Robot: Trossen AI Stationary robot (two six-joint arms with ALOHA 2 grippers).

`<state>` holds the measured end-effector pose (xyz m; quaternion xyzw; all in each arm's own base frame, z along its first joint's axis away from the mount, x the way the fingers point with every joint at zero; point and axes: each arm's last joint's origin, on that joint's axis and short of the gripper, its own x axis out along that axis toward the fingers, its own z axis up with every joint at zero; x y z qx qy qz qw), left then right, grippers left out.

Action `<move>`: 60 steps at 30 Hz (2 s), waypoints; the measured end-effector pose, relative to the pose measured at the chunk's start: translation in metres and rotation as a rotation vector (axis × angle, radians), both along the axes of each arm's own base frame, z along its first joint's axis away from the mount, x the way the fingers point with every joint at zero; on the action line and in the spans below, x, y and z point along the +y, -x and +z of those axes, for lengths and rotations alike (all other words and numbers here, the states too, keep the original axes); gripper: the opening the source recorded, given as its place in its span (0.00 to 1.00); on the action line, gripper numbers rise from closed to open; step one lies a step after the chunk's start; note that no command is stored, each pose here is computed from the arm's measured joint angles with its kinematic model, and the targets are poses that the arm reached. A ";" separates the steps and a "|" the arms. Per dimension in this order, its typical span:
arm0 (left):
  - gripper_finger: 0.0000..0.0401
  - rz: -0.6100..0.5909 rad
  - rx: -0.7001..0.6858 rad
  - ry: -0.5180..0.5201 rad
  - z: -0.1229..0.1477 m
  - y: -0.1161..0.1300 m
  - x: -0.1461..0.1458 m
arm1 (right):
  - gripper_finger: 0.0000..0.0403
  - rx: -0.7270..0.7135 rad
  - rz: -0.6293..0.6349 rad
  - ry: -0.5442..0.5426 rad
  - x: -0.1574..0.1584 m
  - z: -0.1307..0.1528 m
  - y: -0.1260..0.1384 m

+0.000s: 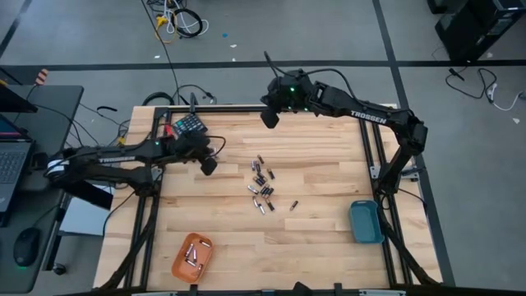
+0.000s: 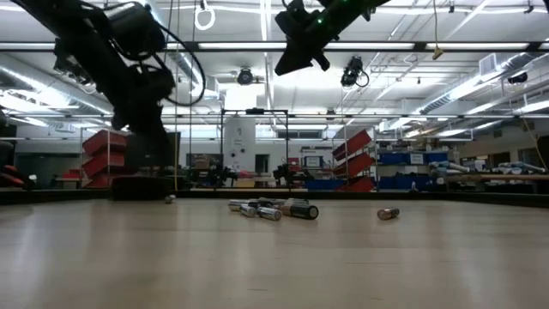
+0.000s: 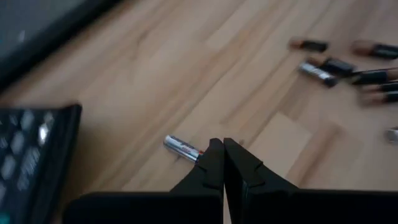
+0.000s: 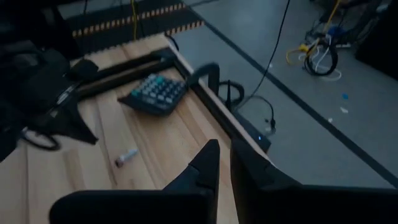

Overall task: Sort batteries
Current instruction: Put the silver battery into the orange bin

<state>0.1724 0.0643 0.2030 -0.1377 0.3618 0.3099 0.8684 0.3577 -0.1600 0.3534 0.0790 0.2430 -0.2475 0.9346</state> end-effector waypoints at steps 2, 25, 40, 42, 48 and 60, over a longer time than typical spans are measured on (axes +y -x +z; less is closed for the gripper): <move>0.00 -0.041 -0.022 -0.040 0.008 0.004 -0.003 | 0.07 -0.023 -0.003 0.007 0.000 0.002 -0.001; 0.00 -0.178 -0.607 -0.468 0.094 0.078 -0.029 | 0.07 0.028 -0.092 -0.148 0.044 -0.052 -0.050; 0.00 -0.205 -0.539 -0.490 0.089 0.086 -0.032 | 0.12 0.171 -0.160 -0.274 0.042 -0.171 -0.099; 0.00 -0.207 -0.542 -0.498 0.090 0.086 -0.032 | 0.17 0.184 -0.186 -0.296 0.036 -0.182 -0.099; 0.00 -0.215 -0.529 -0.510 0.089 0.086 -0.032 | 0.31 0.191 -0.233 -0.387 0.028 -0.198 -0.098; 0.00 -0.218 -0.516 -0.507 0.088 0.086 -0.032 | 0.41 0.378 -0.344 -0.405 0.021 -0.209 -0.078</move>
